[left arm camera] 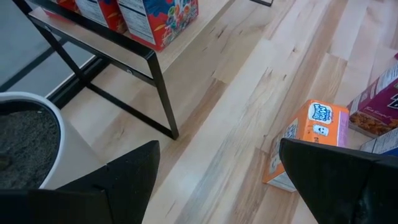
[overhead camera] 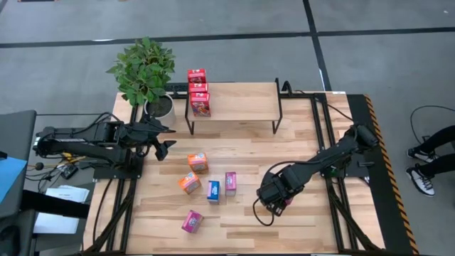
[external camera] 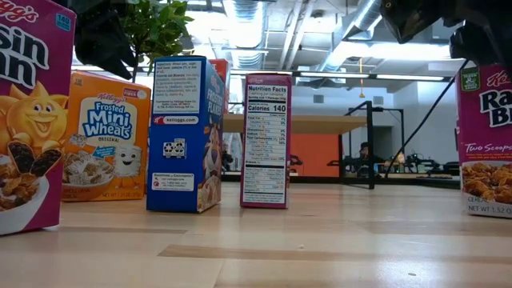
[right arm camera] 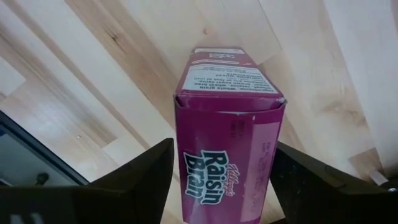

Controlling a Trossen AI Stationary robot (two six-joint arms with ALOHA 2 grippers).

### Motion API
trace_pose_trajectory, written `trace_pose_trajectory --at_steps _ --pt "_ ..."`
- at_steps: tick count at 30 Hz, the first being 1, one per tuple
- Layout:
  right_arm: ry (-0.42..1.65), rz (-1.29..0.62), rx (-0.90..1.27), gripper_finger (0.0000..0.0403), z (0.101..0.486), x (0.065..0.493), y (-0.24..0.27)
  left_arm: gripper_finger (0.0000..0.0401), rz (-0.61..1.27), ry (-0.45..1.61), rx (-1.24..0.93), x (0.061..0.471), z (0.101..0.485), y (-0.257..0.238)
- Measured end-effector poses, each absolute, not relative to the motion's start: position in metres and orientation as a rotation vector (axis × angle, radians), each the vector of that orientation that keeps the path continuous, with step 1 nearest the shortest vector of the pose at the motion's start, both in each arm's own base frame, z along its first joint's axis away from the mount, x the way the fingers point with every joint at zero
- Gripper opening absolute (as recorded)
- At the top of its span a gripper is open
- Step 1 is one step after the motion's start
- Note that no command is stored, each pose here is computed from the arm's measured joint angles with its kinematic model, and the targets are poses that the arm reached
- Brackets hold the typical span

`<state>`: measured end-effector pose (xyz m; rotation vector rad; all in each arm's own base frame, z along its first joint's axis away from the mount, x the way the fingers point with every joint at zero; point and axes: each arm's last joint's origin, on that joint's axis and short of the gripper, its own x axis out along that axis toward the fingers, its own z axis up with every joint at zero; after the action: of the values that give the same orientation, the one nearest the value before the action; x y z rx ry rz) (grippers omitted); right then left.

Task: Stack cereal on shelf
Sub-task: Put the right violet cereal box on the shelf

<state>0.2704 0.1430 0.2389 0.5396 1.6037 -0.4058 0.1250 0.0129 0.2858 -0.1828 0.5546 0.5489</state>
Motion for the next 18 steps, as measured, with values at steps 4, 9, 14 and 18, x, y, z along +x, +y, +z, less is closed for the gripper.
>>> trace_pose_trajectory --at_steps 4,9,14,18 --pt "1.604 -0.406 0.54 0.0272 0.2389 0.2704 0.143 0.0321 0.547 0.556 -0.176 0.125 0.2858 0.0129" --pt "1.604 -0.406 0.54 0.0245 0.2389 0.2705 0.143 0.0321 0.548 0.556 -0.176 0.125 0.2858 0.013" --pt "1.604 -0.398 0.535 0.0202 0.2389 0.2706 0.143 0.0321 0.547 0.556 -0.176 0.125 0.2858 0.0129" --pt "1.593 -0.364 0.527 0.0175 0.2389 0.2724 0.144 0.0321 0.547 0.556 -0.176 0.125 0.2858 0.0129"
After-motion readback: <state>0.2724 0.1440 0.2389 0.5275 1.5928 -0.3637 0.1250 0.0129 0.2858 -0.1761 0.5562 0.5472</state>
